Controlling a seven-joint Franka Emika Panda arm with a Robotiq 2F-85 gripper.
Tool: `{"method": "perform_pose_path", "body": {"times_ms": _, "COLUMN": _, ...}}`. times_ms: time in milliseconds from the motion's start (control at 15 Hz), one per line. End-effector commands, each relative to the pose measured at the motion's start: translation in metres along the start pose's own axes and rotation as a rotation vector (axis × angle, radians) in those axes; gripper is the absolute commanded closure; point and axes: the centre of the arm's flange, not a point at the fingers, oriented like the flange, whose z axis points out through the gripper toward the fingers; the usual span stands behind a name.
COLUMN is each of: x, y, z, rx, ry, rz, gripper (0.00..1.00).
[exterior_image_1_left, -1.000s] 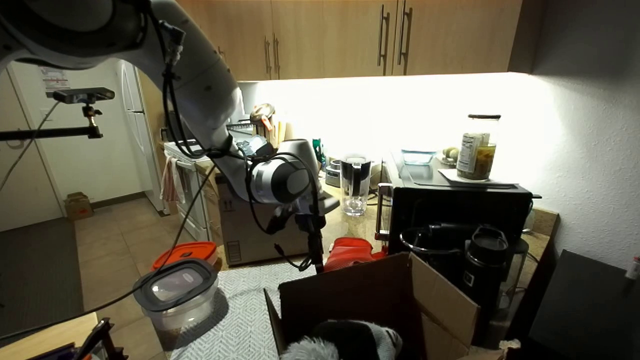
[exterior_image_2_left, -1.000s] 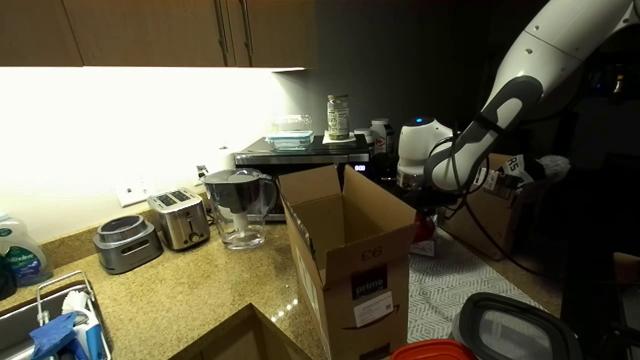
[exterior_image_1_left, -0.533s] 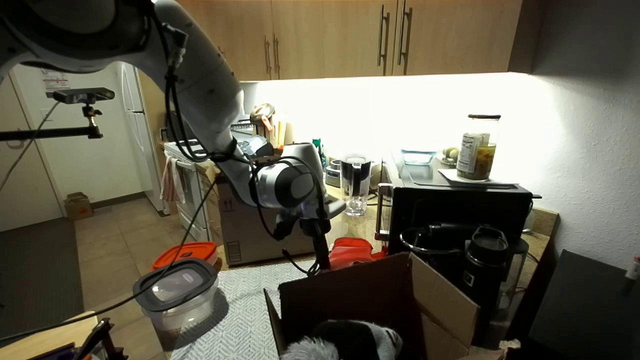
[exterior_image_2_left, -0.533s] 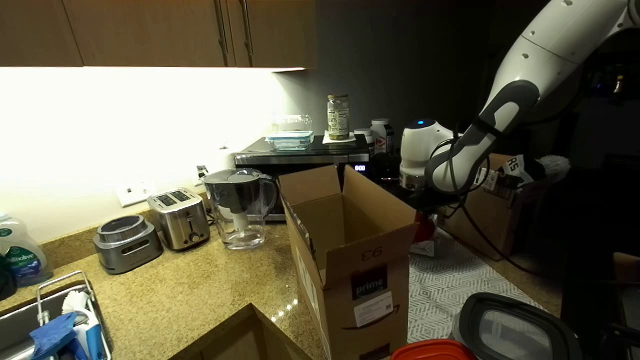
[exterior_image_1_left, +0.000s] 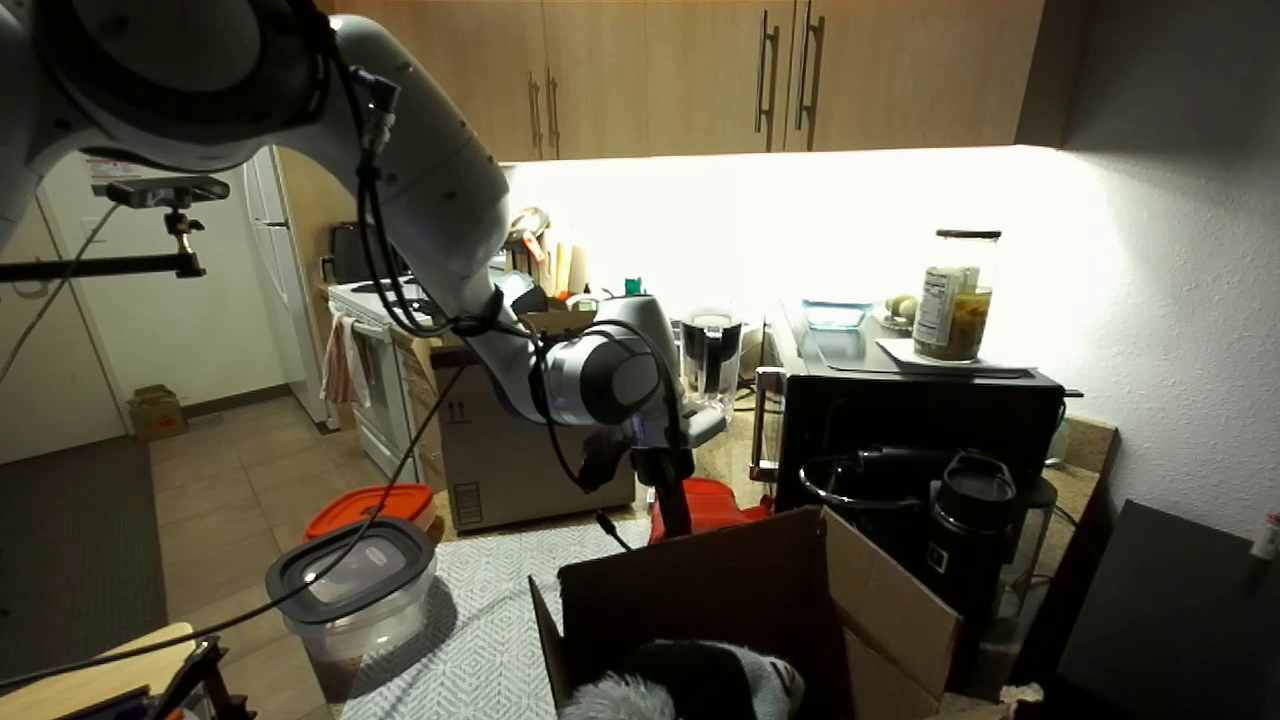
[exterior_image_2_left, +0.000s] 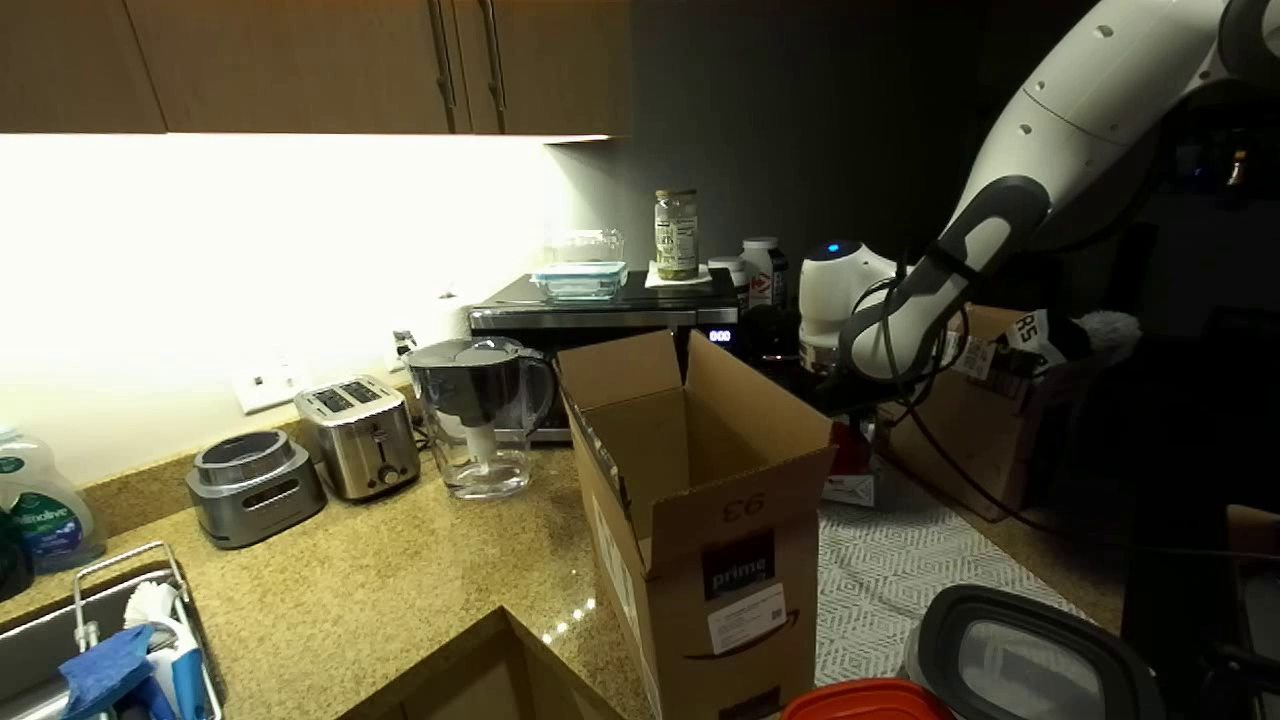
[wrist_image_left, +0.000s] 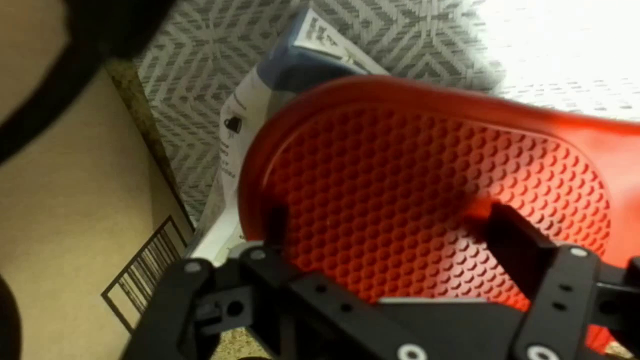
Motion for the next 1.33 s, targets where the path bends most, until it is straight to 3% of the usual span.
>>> {"method": "perform_pose_path", "body": {"times_ms": 0, "x": 0.017, "y": 0.004, "z": -0.010, "rx": -0.027, "ry": -0.013, "rz": 0.011, "gripper": 0.00}}
{"method": "perform_pose_path", "body": {"times_ms": 467, "x": 0.026, "y": 0.004, "z": -0.022, "rx": -0.063, "ry": -0.031, "rz": 0.019, "gripper": 0.00}}
{"method": "perform_pose_path", "body": {"times_ms": 1267, "x": 0.028, "y": 0.013, "z": -0.005, "rx": -0.136, "ry": -0.036, "rz": 0.013, "gripper": 0.00}}
